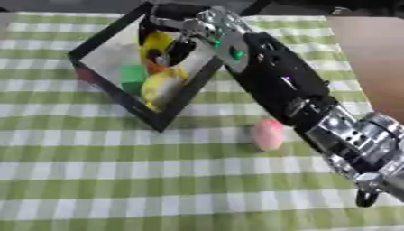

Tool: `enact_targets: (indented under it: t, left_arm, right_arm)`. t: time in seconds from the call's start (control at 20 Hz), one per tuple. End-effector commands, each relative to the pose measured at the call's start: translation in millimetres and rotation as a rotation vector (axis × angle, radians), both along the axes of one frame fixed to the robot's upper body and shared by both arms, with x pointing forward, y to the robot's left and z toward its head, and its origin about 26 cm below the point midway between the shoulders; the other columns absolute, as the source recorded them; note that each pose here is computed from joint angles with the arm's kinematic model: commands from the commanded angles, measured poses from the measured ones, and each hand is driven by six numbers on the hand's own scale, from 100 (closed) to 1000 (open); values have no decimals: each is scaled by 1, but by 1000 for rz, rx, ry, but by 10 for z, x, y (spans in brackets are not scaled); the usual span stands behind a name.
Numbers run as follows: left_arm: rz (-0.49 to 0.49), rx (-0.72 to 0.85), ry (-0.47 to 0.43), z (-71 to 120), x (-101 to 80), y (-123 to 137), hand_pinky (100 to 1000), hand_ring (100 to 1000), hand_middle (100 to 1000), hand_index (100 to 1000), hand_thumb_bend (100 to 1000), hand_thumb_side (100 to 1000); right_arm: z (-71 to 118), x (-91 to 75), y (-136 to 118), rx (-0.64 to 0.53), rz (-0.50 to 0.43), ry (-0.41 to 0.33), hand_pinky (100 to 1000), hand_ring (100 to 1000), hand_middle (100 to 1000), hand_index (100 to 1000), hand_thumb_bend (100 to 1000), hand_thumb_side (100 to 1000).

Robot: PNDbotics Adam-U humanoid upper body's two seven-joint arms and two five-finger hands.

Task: Pick up objects on the table and place them in the box.

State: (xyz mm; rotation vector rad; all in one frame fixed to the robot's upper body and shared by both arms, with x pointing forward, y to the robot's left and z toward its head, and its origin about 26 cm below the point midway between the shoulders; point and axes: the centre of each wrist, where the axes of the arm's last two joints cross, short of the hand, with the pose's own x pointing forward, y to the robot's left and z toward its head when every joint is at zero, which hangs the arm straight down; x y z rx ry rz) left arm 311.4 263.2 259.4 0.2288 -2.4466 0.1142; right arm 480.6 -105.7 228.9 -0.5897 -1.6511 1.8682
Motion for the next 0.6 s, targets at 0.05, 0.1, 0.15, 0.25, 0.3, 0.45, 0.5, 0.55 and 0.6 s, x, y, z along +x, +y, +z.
enact_targets:
  t: [0.05,0.1,0.15,0.25,0.3,0.45,0.5,0.55,0.6]
  left_arm:
    - [0,15,-25,78,-43,14,832,785,796,781,306,529]
    - [1,15,-22,75,-43,16,833,785,796,781,306,530]
    - [2,15,-20,72,-44,18,832,785,796,781,306,530]
    - [2,14,-18,70,-44,19,832,785,796,781,306,530]
    - [3,14,-17,69,-44,20,832,785,796,782,306,530]
    - [4,14,-15,64,-45,24,832,785,796,782,306,530]
    - [5,14,-14,61,-45,26,832,786,796,783,306,530]
    - [6,14,-12,58,-46,27,832,785,796,783,306,530]
    - [7,14,-11,55,-46,29,832,786,796,783,306,529]
  right_arm:
    - [157,5,-12,-36,13,-45,859,847,739,834,413,100]
    - [175,4,-17,-47,17,-51,871,862,757,849,429,104]
    - [197,1,-23,-57,22,-58,884,879,777,863,459,174]
    - [250,-5,-36,-67,28,-77,898,895,796,881,515,315]
    - [281,-8,-44,-69,27,-88,901,899,801,887,514,346]
    - [373,-17,-75,-57,15,-116,917,919,826,910,501,429]
    - [408,-19,-92,-48,8,-125,921,923,829,914,501,434]
    - [442,-23,-108,-40,2,-132,923,926,832,917,502,433]
    - [479,-27,-128,-28,-4,-140,922,925,829,916,493,417]
